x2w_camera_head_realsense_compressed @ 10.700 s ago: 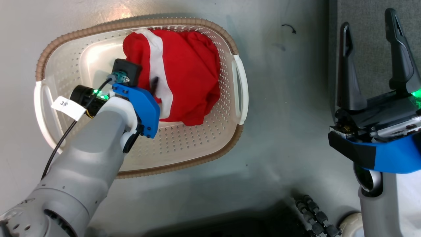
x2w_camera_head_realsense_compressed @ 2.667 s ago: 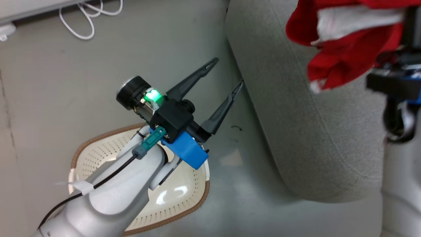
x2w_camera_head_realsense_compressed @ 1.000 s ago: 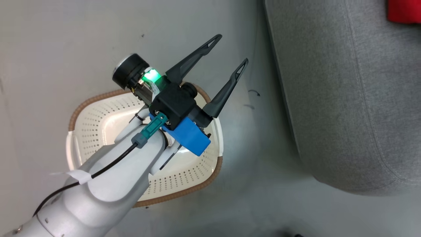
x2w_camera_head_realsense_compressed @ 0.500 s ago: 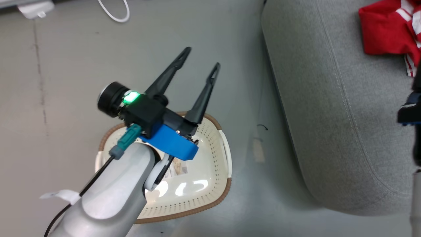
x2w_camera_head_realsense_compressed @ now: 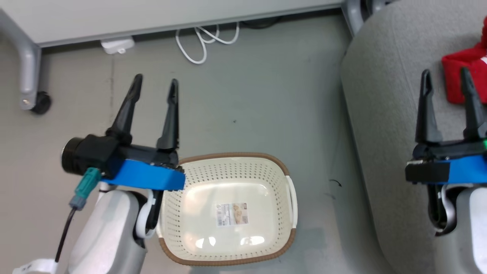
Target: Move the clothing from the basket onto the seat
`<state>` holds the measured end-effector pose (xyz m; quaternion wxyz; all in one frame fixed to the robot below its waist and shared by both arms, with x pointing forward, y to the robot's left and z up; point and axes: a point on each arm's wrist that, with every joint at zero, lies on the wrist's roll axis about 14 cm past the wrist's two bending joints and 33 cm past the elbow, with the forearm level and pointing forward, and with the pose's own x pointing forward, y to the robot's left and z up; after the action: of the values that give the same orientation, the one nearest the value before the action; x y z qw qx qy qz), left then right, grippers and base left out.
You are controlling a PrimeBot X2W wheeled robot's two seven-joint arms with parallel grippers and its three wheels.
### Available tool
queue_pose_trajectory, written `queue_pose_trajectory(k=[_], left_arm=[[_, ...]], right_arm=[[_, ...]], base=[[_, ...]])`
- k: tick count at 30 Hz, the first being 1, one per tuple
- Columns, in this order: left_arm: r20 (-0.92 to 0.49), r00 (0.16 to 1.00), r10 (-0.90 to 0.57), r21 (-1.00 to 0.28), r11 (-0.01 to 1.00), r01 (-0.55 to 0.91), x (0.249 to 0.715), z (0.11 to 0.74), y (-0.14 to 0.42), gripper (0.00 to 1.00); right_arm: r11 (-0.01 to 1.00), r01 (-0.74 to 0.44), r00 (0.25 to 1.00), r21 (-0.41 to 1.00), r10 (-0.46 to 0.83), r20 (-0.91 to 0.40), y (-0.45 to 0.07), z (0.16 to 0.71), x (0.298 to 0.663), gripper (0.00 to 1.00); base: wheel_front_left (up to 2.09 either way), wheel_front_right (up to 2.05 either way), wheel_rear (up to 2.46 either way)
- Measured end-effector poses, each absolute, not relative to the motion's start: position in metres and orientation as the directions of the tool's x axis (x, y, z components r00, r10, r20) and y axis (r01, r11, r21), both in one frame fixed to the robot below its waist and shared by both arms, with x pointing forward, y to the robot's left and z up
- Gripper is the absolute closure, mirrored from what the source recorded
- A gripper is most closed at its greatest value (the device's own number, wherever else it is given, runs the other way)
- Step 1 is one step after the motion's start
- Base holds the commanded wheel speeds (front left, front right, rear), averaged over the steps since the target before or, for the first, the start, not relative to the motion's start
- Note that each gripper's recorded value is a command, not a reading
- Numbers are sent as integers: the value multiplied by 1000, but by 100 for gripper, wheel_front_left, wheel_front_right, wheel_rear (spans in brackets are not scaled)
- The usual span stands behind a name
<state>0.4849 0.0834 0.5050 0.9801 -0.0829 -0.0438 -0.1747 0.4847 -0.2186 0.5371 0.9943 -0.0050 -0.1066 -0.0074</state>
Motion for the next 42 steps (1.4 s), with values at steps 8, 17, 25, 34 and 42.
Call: queue_pose_trajectory(k=[8, 17, 25, 34, 42], left_arm=[[125, 976, -177, -155, 968, 195, 460, 515, 137, 0], [105, 988, -113, -158, 979, 129, 434, 510, 160, 0], [93, 991, -99, -161, 981, 113, 418, 508, 164, 0], [85, 993, -85, -152, 984, 97, 412, 505, 169, 0], [19, 997, -78, -157, 984, 80, 403, 485, 170, 100]], right_arm=[[999, -40, 977, 28, 33, 212, -191, 539, 465, 0], [997, -66, 977, 32, 58, 206, -181, 541, 445, 0], [995, -78, 981, 61, 66, 180, -177, 533, 430, 0], [993, -88, 985, 79, 75, 157, -173, 526, 423, 0], [992, -88, 990, 90, 77, 115, -171, 512, 421, 100]], base=[[0, 0, 0], [0, 0, 0], [0, 0, 0], [0, 0, 0], [0, 0, 0]])
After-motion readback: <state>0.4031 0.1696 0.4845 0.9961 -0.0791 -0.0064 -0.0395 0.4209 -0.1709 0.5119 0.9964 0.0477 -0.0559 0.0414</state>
